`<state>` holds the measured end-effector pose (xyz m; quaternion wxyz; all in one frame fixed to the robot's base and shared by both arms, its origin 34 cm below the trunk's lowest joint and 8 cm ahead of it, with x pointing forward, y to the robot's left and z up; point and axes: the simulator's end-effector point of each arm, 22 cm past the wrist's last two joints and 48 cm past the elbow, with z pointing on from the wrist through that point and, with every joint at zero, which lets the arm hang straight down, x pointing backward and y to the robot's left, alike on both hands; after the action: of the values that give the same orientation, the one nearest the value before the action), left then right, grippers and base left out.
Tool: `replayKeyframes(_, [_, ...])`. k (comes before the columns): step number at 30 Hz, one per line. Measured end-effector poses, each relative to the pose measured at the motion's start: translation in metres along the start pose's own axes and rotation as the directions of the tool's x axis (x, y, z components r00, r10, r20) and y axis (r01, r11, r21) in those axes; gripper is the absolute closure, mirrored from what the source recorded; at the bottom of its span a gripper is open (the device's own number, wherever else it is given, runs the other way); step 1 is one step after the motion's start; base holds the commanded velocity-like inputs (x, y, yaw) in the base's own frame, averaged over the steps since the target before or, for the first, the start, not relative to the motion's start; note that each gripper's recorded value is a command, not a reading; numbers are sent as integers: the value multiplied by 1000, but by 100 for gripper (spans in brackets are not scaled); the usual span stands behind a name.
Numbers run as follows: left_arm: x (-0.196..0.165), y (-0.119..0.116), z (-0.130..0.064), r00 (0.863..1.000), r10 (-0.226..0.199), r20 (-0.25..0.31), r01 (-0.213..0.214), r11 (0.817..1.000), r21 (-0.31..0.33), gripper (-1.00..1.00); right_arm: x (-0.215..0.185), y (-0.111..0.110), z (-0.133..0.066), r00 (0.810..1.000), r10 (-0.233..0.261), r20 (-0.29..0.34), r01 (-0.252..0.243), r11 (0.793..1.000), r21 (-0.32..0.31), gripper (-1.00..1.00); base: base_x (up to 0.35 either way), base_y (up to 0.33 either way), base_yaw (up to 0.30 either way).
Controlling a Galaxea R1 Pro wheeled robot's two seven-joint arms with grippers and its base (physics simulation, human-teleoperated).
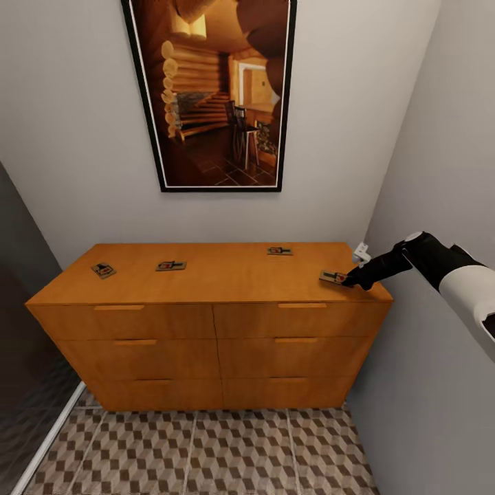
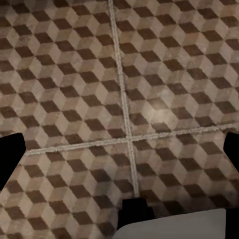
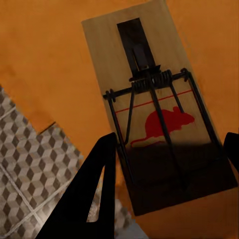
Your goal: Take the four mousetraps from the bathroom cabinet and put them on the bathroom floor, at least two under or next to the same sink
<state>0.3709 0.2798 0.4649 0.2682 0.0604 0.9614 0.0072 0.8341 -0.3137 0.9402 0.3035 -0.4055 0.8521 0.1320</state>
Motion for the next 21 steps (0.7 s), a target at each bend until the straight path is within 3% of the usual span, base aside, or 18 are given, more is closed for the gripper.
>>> replayKeyframes(21, [0,1,0,1000,0,0,0,1000,-2,-100,3,-2,1,1000,5,-5,-5,1000,6,100,-259,174,0])
